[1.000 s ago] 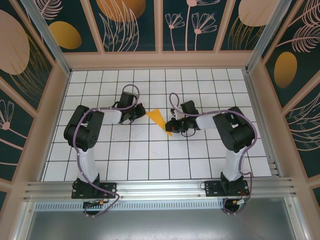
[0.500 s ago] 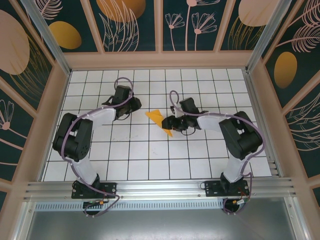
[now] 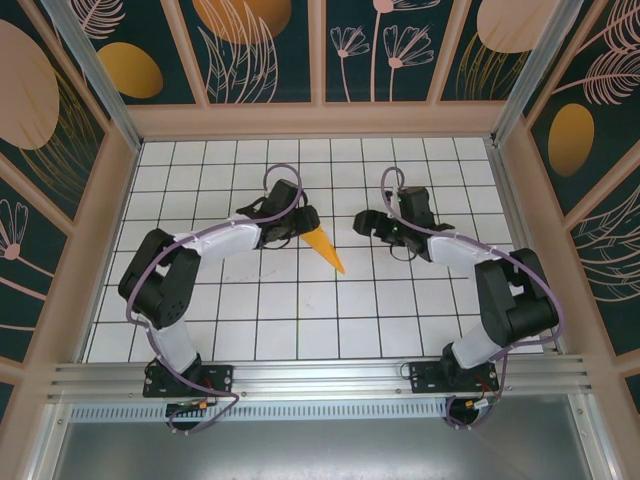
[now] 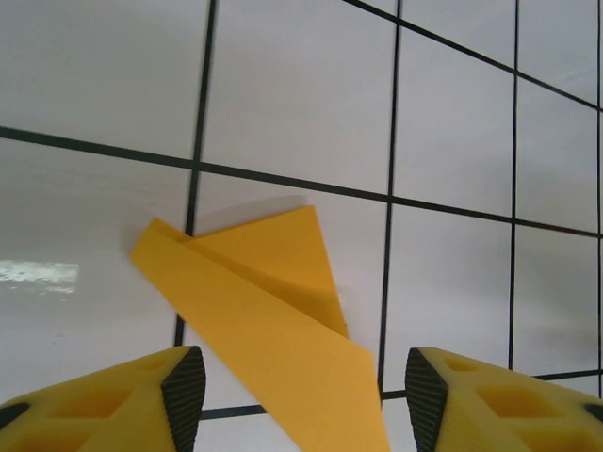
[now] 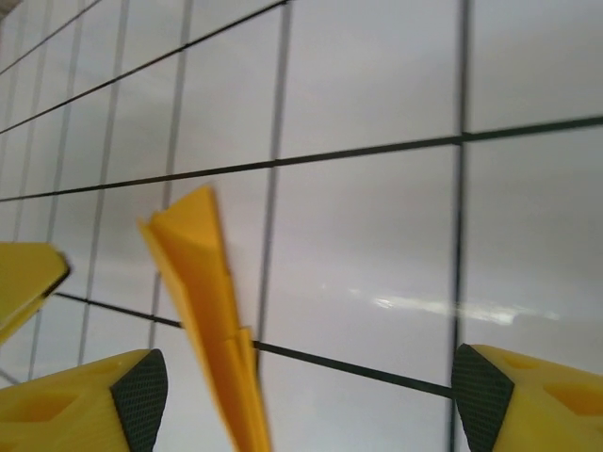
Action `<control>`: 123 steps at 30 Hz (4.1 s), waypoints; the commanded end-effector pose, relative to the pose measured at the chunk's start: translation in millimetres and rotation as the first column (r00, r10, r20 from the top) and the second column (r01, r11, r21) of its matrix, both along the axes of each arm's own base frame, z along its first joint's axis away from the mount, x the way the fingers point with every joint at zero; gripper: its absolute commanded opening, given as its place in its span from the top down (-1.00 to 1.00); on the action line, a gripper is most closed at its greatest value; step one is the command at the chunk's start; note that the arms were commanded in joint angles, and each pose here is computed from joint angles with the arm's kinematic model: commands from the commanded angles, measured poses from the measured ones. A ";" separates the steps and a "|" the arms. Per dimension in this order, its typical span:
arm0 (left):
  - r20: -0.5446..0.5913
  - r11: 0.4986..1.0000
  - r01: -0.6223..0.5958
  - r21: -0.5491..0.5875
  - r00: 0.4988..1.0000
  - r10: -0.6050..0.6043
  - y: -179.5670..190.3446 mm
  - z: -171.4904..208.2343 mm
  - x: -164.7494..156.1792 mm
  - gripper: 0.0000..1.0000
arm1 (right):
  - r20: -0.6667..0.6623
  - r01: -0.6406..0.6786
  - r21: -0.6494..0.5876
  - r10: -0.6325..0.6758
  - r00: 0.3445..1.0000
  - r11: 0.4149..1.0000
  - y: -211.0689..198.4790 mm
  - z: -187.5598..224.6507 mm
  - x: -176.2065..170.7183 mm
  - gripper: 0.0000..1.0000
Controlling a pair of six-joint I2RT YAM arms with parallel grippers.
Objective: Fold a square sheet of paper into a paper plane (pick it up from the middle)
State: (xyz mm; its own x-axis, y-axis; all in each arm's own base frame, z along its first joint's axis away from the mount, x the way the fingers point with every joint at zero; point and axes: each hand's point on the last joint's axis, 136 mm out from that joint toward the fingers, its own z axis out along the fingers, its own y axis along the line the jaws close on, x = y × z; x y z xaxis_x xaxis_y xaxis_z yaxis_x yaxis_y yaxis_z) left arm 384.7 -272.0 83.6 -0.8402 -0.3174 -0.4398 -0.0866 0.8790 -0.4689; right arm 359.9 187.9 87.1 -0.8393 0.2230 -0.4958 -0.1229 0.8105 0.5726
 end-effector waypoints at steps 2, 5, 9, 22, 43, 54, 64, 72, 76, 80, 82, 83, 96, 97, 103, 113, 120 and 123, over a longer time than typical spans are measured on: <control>-0.035 0.991 -0.014 0.131 0.999 0.018 -13.7 -14.1 -6.4 -0.35 | 0.033 0.131 -0.020 -0.130 0.991 0.991 -29.3 2.7 6.6 -0.70; -0.056 0.982 0.007 0.188 0.998 0.004 -29.8 -21.4 -9.2 -0.37 | 0.028 0.186 -0.035 -0.185 0.982 0.982 -43.4 -0.6 8.0 -0.71; -0.094 0.962 0.000 0.272 0.995 0.026 -37.9 -33.4 -9.6 -0.26 | 0.016 0.213 -0.043 -0.212 0.977 0.976 -51.1 -5.0 7.4 -0.71; -0.129 0.939 -0.072 0.336 0.984 0.122 -24.7 -46.9 -23.3 0.05 | -0.015 0.217 -0.039 -0.218 0.976 0.975 -51.5 -11.2 6.1 -0.71; -0.097 0.959 -0.189 0.210 0.972 0.213 -9.3 -33.3 -40.8 0.59 | -0.042 0.217 -0.042 -0.219 0.975 0.975 -50.7 -17.6 6.2 -0.68; -0.057 0.963 -0.192 0.190 0.977 0.206 -8.5 -10.8 -37.8 1.00 | -0.050 0.220 -0.045 -0.222 0.974 0.975 -51.0 -19.4 6.2 -0.68; 0.162 1.000 0.008 -0.017 0.987 -0.006 -50.9 66.9 -19.9 1.00 | -0.021 0.226 -0.013 -0.226 0.974 0.974 -52.6 -7.7 6.6 -0.66; 0.238 0.987 0.137 -0.083 0.965 -0.114 -73.1 66.4 -20.8 1.00 | 0.039 0.178 0.071 -0.181 0.983 0.981 -45.3 17.1 4.2 -0.61; 0.240 0.977 0.178 -0.121 0.960 -0.145 -85.9 52.1 -20.4 1.00 | 0.026 0.159 0.098 -0.162 0.986 0.982 -39.7 16.7 2.6 -0.47; 0.243 0.970 0.200 -0.136 0.956 -0.163 -93.5 37.2 -18.5 1.00 | -0.001 0.134 0.129 -0.135 0.991 0.983 -32.5 13.0 -0.4 -0.21; 0.240 0.970 0.200 -0.138 0.957 -0.163 -94.0 30.3 -17.6 1.00 | -0.015 0.117 0.147 -0.116 0.993 0.982 -27.1 11.9 -2.2 -0.07; 0.235 0.970 0.197 -0.140 0.959 -0.161 -93.6 25.7 -18.0 1.00 | -0.022 0.106 0.156 -0.103 0.994 0.982 -23.7 10.8 -3.5 0.00; 0.177 0.974 0.067 -0.218 0.984 -0.028 -62.2 -14.7 -32.1 1.00 | -0.086 -0.040 0.150 0.053 0.995 0.988 35.5 -7.2 -21.8 0.41; 0.175 0.974 0.054 -0.220 0.984 -0.015 -58.9 -16.1 -33.7 1.00 | -0.088 -0.049 0.151 0.063 0.994 0.987 39.2 -8.0 -22.7 0.41; 0.149 0.972 -0.018 -0.235 0.987 0.054 -40.5 -27.1 -39.6 1.00 | -0.108 -0.096 0.133 0.110 0.988 0.986 57.9 -14.9 -26.0 0.41; 0.148 0.972 -0.028 -0.232 0.987 0.064 -34.8 -27.7 -41.2 1.00 | -0.111 -0.132 0.112 0.145 0.983 0.985 71.3 -14.5 -27.9 0.41; 0.121 0.977 -0.047 -0.207 0.990 0.073 -31.3 -38.8 -43.0 1.00 | -0.159 -0.136 0.083 0.148 0.976 0.987 75.1 -29.8 -29.7 0.40; 0.107 0.981 -0.070 -0.181 0.990 0.091 -25.4 -45.0 -44.2 1.00 | -0.184 -0.126 0.062 0.135 0.973 0.990 72.6 -38.9 -29.6 0.39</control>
State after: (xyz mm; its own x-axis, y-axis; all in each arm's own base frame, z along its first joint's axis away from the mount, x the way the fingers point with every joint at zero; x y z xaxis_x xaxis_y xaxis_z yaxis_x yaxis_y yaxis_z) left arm 337.3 -304.2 42.3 -0.7687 -0.4388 -0.4653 -0.0519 0.7678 -0.6385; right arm 329.3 262.0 58.5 -0.9324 0.1391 -0.3335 -0.1282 0.7357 0.6651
